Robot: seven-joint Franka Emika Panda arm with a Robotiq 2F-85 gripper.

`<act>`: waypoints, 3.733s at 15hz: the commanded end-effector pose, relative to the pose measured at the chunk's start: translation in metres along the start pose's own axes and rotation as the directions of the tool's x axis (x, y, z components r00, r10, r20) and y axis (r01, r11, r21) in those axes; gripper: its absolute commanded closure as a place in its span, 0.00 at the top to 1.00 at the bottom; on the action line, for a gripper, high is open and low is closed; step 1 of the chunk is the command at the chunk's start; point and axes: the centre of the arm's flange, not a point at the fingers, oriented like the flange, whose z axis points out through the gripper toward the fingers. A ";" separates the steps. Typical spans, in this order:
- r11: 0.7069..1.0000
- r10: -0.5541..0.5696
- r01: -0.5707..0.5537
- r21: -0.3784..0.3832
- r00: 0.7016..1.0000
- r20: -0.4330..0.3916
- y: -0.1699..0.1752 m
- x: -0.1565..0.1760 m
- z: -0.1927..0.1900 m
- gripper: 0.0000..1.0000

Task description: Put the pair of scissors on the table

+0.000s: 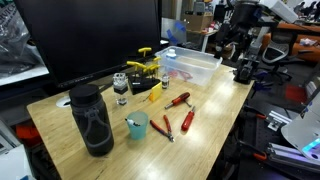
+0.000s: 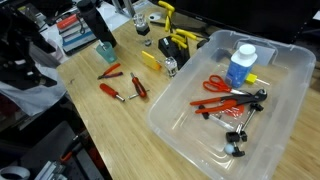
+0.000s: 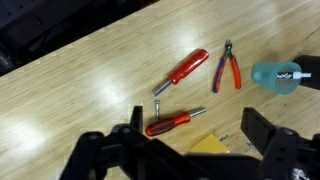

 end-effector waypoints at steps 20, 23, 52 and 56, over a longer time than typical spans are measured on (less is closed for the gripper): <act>0.916 0.351 -0.401 -0.003 0.806 -0.477 0.067 0.106 -0.048 1.00; 0.896 0.372 -0.442 -0.036 0.794 -0.481 0.085 0.143 -0.042 1.00; 0.726 0.675 -0.666 0.169 0.645 -0.357 0.129 0.252 0.027 1.00; 0.715 0.694 -0.679 0.164 0.662 -0.283 0.136 0.285 0.053 1.00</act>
